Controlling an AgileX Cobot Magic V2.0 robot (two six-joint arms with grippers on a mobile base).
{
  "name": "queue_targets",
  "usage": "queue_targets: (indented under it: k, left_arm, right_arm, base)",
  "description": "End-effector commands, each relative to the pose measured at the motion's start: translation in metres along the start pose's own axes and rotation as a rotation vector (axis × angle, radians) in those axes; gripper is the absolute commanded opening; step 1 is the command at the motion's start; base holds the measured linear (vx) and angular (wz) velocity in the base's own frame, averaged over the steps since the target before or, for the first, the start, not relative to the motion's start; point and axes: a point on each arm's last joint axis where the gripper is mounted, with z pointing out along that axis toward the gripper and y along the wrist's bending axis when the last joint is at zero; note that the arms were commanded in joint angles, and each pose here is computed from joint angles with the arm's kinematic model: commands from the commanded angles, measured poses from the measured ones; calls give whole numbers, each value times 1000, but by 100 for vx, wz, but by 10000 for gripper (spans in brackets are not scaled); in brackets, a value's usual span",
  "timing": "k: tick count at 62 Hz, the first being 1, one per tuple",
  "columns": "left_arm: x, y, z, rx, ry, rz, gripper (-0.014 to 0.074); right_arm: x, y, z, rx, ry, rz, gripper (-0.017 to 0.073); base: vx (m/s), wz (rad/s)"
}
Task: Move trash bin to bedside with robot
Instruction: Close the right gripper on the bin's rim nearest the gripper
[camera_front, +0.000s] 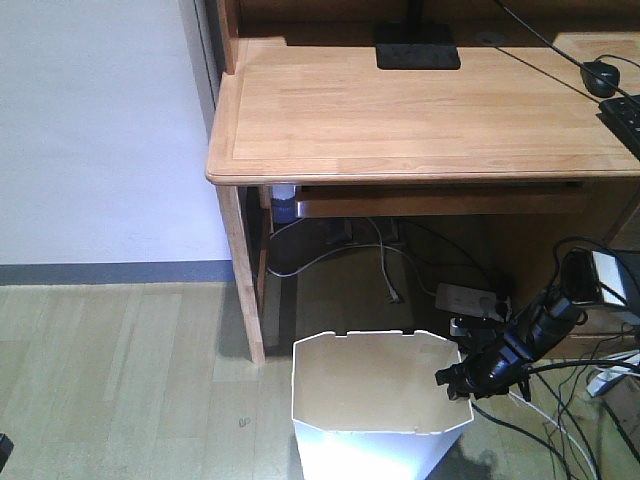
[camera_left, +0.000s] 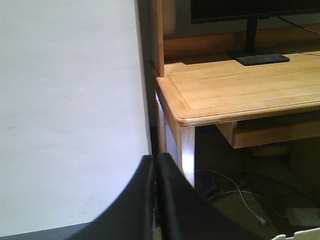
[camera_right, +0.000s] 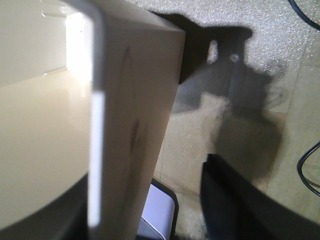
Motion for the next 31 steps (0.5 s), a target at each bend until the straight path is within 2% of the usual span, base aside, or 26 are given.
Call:
queue_targets:
  k: [1, 5, 12, 16, 24, 31]
  left_arm:
    - [-1, 0, 0, 7, -64, -4, -6]
    - [-1, 0, 0, 7, -64, -4, -6]
    - [-1, 0, 0, 7, -64, -4, -6]
    - [-1, 0, 0, 7, -64, -4, -6]
    - [-1, 0, 0, 7, -64, -4, -6]
    - [-1, 0, 0, 7, -64, -4, -6]
  right_arm:
    - [-22, 1, -17, -19, -9, -27, 251]
    - [-24, 2, -16, -39, 17, -24, 179]
    - [-33, 3, -20, -70, 19, -7, -13]
    - [-37, 4, -24, -82, 1, 13, -15]
    - [-43, 4, -33, -115, -39, 17, -10]
    - [-42, 0, -44, -154, -90, 60, -9]
  base:
    - [0, 0]
    - [0, 0]
    - [0, 0]
    - [0, 0]
    - [0, 0]
    - [0, 0]
